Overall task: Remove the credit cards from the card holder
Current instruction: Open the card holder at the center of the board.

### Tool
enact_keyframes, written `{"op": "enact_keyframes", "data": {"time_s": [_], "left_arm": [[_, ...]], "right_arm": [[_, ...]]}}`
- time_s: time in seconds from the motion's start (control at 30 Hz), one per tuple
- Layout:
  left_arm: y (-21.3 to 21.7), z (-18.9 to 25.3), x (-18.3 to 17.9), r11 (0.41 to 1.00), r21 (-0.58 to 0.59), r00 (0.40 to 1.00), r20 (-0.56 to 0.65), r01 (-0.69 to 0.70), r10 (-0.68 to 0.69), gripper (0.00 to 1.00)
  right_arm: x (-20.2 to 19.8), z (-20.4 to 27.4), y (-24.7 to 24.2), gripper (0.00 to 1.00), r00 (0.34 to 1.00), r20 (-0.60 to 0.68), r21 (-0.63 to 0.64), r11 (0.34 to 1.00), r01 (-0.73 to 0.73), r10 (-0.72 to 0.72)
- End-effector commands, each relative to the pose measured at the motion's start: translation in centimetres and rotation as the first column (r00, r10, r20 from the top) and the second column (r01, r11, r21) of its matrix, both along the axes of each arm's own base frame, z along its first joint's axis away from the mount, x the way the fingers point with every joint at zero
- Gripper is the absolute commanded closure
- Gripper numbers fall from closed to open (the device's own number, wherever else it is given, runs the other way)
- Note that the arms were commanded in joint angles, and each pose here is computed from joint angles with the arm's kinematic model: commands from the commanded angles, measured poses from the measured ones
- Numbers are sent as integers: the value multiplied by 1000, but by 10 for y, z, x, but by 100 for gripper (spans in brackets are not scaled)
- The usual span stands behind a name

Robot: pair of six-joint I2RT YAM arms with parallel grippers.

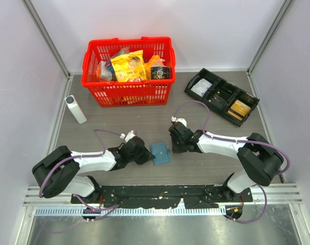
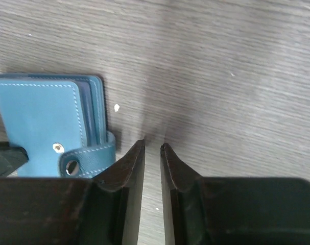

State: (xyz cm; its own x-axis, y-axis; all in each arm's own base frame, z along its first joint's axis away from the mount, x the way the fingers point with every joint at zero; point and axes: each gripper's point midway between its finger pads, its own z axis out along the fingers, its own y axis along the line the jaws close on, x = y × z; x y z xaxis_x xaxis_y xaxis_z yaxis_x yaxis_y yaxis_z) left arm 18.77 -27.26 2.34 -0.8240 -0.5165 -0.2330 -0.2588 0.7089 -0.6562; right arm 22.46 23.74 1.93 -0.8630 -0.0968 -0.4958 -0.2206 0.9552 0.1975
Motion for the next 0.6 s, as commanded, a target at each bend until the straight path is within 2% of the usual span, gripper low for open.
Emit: {"op": "enact_keyframes", "data": {"time_s": [0.0, 0.03, 0.13, 0.2, 0.33, 0.4, 0.57], "left_arm": [[22, -16, -11, 993, 118, 999, -26, 21, -18, 100], [21, -13, -10, 993, 112, 1000, -17, 21, -19, 100], [21, -4, -6, 992, 120, 1000, 10, 26, -27, 99], [21, 0, -3, 990, 136, 999, 24, 30, -34, 98], [20, 1, -1, 987, 154, 998, 32, 48, -53, 98], [19, 0, 0, 987, 154, 998, 32, 49, -55, 98], [18, 2, 1, 987, 153, 998, 39, 48, -55, 98]], "right_arm": [[3, 25, -9, 71, 998, 59, -27, 1000, 1, 0], [6, 35, -11, 63, 996, 87, -19, 1000, 17, -16], [13, 55, -13, 50, 990, 136, 0, 999, 44, -44], [12, 68, -7, 44, 988, 151, 45, 999, 25, -32], [6, 87, 23, 34, 984, 175, 167, 984, -69, 39], [2, 89, 38, 30, 983, 176, 185, 978, -94, 61], [1, 75, 58, 26, 980, 185, 113, 989, -93, 71]]}}
